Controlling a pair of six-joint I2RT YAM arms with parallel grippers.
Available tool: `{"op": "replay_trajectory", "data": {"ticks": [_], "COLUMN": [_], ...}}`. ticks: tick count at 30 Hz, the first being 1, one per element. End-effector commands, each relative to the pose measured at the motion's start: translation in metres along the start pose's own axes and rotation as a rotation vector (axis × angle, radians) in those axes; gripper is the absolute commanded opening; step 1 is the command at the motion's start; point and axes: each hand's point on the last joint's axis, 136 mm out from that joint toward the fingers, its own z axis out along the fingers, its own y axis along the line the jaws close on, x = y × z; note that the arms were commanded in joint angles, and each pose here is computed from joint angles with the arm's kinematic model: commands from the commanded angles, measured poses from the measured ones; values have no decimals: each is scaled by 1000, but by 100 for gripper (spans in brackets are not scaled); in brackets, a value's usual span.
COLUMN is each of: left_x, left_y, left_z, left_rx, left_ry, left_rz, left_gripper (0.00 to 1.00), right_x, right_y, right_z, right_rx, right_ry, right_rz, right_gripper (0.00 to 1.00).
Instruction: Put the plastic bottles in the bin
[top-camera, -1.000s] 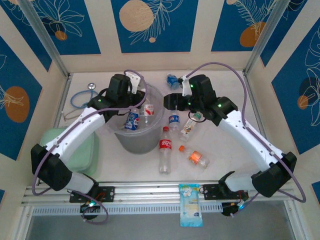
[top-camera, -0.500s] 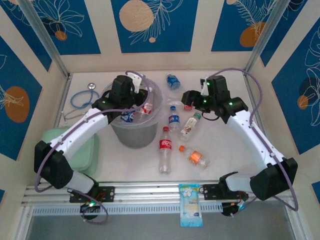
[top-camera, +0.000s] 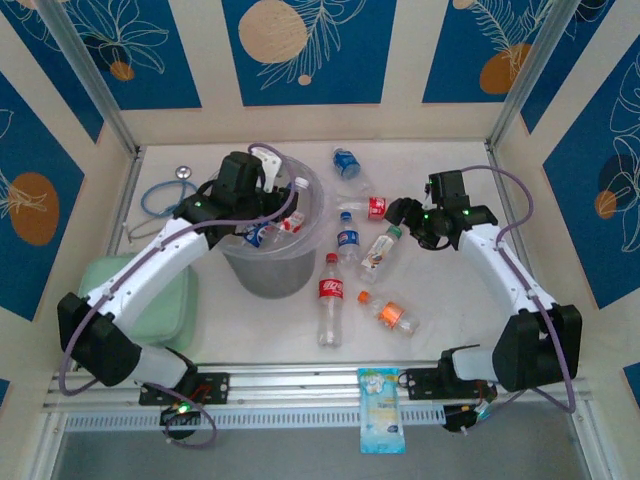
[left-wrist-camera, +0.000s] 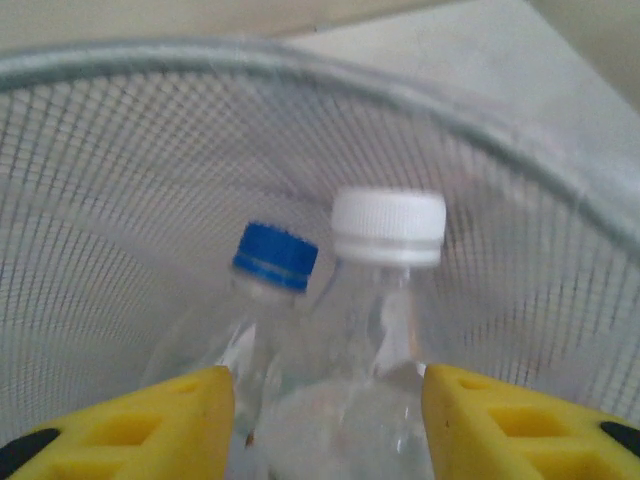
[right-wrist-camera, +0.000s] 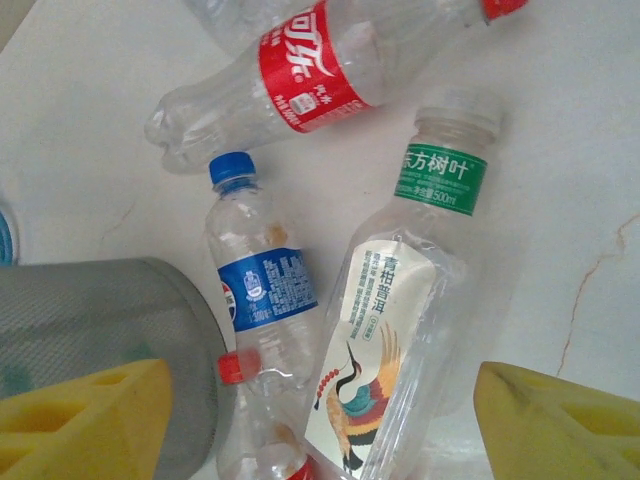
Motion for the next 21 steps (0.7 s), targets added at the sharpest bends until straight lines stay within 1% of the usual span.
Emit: {"op": "replay_trajectory", "data": {"ticks": [1,3,5,6,7,9,12,14,17,19,21], "left_x": [-2,-5,-9,-12,-16,-23,-33,-38,-43,-42,-39], "left_y": [-8,-9,-9,-10,-12,-16,-21,-21,-21,-25,-29], "left_z": [-26,-34,-44,-49,-55,-66,-79,-87,-96,-96,-97], "left_rx": [17,25,25,28,34,52,75,73,74,97,122], "left_ry": [19,7,-9,-20,-29,-49,-80,-100,-125,-121,-111], "left_rz": [37,39,41,43,44,39,33,35,33,23,13], "left_gripper": [62,68,71,72,72,74,75,75,75,75,75], "right_x": [5,18,35,47,57,83,114,130,150,159,166], "right_y": [22,35,37,39,42,52,57,58,67,71,74], "right_z": [-9,-17,-21,-20,-19,-18,-14,-7,14,30,44], "right_rx": [-58,-59,-43,-60,-83,-129,-99,-71,-94,-88,-64], "right_ry": [-6,20,70,109,140,222,311,340,391,428,458], "right_rz": [-30,-125,-156,-163,-167,-178,-197,-221,-229,-233,-252], "right_gripper": [75,74,72,70,67,57,53,51,51,52,56]}}
